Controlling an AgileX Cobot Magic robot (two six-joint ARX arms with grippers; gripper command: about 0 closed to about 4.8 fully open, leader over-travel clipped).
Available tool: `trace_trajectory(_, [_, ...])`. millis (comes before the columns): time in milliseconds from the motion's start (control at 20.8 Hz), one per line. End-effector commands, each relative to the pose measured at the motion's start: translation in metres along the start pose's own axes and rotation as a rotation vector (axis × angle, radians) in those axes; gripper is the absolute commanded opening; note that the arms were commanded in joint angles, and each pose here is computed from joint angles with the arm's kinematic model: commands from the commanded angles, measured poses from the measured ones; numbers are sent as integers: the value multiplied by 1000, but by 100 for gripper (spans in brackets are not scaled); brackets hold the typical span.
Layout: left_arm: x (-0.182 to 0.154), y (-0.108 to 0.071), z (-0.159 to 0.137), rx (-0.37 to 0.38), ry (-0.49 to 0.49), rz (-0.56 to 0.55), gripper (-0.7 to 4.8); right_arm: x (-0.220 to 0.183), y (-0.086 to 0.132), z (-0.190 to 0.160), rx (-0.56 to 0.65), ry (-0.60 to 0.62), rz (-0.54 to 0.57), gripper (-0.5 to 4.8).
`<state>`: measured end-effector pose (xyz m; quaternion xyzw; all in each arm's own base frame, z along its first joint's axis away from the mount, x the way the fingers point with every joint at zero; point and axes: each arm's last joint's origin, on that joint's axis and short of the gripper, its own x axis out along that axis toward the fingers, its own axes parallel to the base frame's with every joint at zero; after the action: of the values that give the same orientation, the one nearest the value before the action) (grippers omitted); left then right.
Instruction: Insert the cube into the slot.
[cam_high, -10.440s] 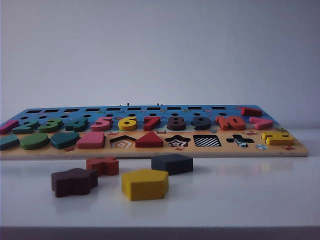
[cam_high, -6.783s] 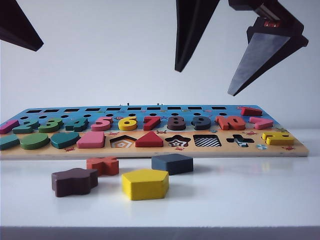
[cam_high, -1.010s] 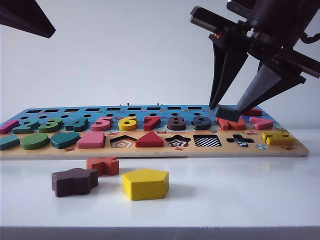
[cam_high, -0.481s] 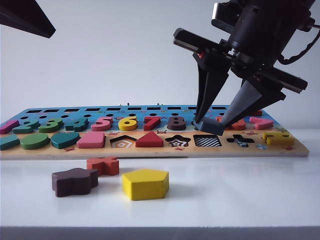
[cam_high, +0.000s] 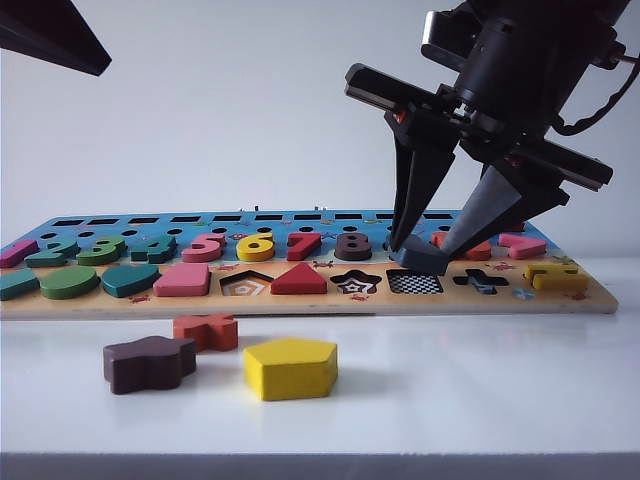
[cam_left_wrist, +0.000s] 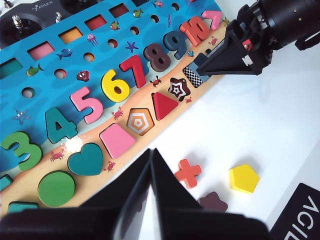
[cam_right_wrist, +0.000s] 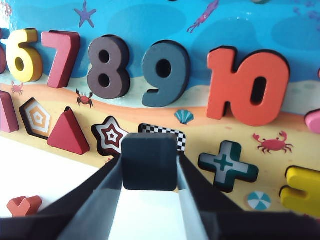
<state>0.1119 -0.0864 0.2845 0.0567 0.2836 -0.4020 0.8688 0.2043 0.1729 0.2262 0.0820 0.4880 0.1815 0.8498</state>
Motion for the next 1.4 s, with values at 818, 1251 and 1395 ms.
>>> trace_trajectory(818, [-1,-2,12,18,-112,-67,17,1,3,4,-6,-35,21,134])
trace_trajectory(1251, [-1,-2,12,18,-113,-66,17,7,2,3,-7,-16,9,136])
trace_trajectory(1395, [-1,-2,12,18,-113,-66,17,7,2,3,-10,-16,8,150])
